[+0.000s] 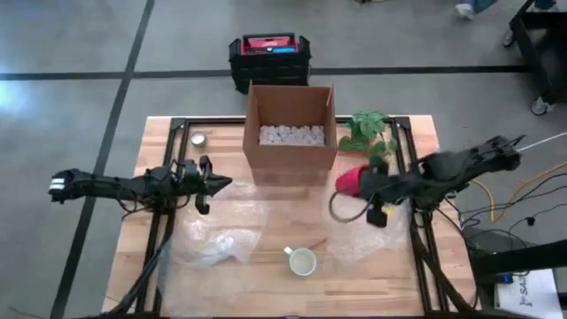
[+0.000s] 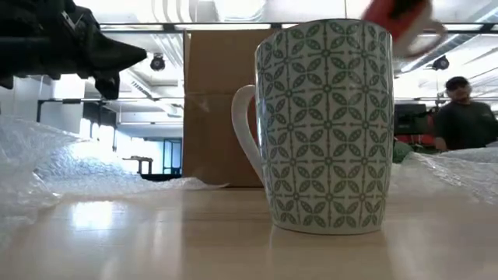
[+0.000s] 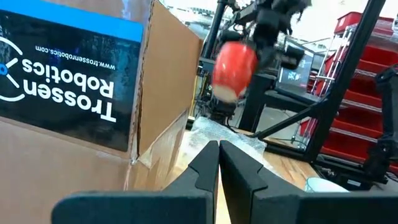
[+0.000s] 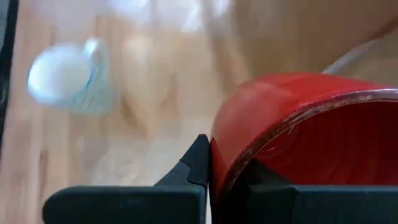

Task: Wrap mug
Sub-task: Wrap the orange mug in bubble wrap

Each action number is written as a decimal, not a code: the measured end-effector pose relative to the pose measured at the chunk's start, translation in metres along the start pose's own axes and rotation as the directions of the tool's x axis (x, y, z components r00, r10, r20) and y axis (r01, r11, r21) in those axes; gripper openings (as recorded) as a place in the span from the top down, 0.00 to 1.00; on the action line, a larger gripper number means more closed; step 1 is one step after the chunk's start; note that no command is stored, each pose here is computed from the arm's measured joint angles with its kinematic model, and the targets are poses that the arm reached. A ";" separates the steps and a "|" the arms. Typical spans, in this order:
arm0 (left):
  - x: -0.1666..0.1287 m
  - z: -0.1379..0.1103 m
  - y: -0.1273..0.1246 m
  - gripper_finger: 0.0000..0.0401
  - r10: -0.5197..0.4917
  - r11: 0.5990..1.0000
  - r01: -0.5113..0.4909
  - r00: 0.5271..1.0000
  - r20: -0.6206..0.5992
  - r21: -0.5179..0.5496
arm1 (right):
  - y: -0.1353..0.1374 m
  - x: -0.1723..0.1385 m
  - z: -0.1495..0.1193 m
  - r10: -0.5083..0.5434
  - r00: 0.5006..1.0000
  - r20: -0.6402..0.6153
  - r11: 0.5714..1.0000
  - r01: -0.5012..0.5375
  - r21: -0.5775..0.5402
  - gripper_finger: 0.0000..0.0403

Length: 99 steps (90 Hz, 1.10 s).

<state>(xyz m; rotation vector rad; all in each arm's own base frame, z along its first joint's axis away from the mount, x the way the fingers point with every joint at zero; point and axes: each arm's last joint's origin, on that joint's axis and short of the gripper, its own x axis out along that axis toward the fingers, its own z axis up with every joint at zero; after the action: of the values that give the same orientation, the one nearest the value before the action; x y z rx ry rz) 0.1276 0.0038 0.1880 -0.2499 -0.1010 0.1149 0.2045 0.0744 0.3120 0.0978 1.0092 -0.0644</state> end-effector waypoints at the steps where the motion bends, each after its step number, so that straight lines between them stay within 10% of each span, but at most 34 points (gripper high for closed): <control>1: 0.000 0.000 0.000 1.00 0.000 1.000 0.000 1.000 -0.001 0.000 | 0.002 0.003 -0.002 0.012 1.000 -0.010 1.000 -0.012 -0.001 1.00; 36: 0.009 0.001 -0.001 1.00 0.036 0.999 -0.036 0.998 -0.047 0.001 | 0.044 0.078 -0.035 0.136 0.963 -0.233 0.989 -0.147 -0.030 1.00; 69: 0.053 0.027 -0.015 1.00 0.040 0.996 -0.018 0.965 -0.259 0.087 | 0.040 0.122 -0.046 -0.020 0.919 -0.395 0.990 -0.038 -0.139 1.00; 99: 0.094 0.027 -0.029 1.00 -0.023 0.985 0.086 0.927 -0.375 0.153 | 0.023 0.107 0.016 -0.009 0.987 -0.162 0.983 -0.021 -0.181 1.00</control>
<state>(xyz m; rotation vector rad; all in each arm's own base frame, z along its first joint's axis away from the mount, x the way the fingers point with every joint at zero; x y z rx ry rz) 0.2204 -0.0060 0.2290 -0.0977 0.2795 0.0178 0.2768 0.0949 0.2311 -0.0626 1.1727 0.0424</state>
